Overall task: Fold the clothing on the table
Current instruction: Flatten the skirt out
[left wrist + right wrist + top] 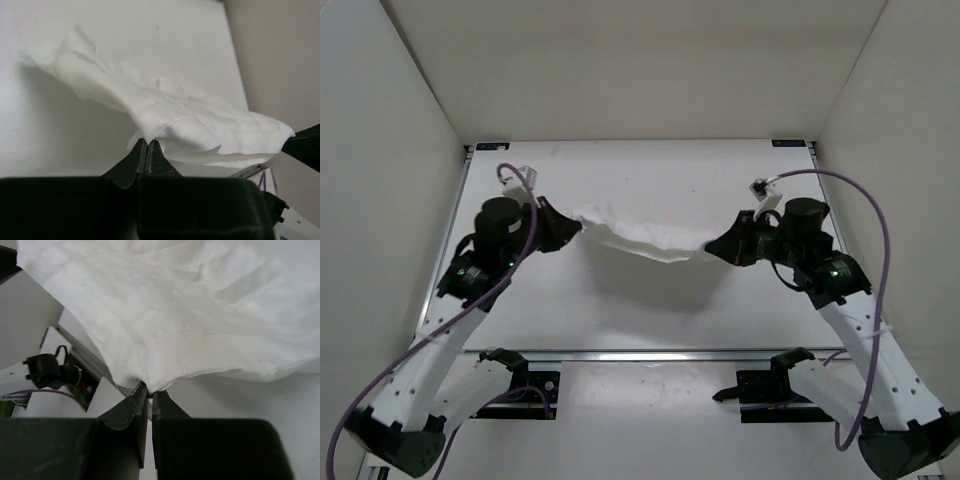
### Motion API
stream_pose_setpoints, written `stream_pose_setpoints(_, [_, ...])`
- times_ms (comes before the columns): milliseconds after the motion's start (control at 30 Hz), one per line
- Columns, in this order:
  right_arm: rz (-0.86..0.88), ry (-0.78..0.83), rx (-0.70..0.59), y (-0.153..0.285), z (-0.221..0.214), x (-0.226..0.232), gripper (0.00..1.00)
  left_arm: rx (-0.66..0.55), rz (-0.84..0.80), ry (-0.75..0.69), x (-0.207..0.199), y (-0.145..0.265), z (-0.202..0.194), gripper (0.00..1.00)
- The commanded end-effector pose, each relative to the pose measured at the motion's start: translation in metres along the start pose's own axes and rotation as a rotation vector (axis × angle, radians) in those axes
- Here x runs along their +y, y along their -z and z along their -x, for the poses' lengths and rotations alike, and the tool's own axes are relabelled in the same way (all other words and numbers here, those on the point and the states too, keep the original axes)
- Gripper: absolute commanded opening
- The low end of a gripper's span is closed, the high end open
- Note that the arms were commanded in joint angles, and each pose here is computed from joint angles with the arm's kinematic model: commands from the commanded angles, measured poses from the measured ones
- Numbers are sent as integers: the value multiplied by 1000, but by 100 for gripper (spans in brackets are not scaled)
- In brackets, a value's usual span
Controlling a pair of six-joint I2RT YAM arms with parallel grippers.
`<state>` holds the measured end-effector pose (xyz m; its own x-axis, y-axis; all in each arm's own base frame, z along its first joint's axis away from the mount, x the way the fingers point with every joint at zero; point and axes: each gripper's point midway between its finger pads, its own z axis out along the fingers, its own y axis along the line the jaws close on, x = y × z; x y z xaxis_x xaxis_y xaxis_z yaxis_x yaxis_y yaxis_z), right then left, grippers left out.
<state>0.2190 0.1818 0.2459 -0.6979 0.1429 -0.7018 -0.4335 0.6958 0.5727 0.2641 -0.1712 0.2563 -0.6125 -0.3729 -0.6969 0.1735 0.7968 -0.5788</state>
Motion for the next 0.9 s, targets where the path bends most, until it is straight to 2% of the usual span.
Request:
stream_pose_setpoints(0, [92,67,-34,46,22,46,0,-65,31,-66,-2,54,28,0])
stream_pose_setpoints(133, [164,78,-36,54,43,65,0,-108,16,-82,-13,63,50,0])
stream_pose_setpoints(267, [176,65,22,13,62,52,0,-76,31,-71,2,27,57,0])
stream_pose_setpoints(367, [182,92,33,-23,95,46,0,-69,53,-57,17,-4,75,0])
stream_pose_setpoints(400, [144,85,47,-41,102,35,0,-85,68,-56,19,-14,93,0])
stream_pose_setpoints(500, [103,190,-38,-48,162,58,0,-112,106,-99,16,-26,141,0])
stream_pose_setpoints(533, [116,212,-50,-49,182,71,0,-149,97,-117,-1,-15,167,0])
stream_pose_setpoints(567, [138,243,-76,-44,203,86,0,-140,124,-133,4,-22,175,0])
stream_pose_setpoints(600, [138,230,-55,-53,207,81,0,-163,119,-153,-6,-16,192,0])
stream_pose_setpoints(633, [156,261,-94,-39,221,95,0,-189,109,-161,-16,-6,204,0])
stream_pose_setpoints(733, [145,223,-77,-42,225,72,0,-211,102,-177,-21,5,199,0])
stream_pose_setpoints(800, [123,151,-14,-61,196,33,0,-212,87,-167,-15,0,181,0])
stream_pose_setpoints(867, [119,93,14,-73,170,8,0,-128,94,-127,10,-16,133,0])
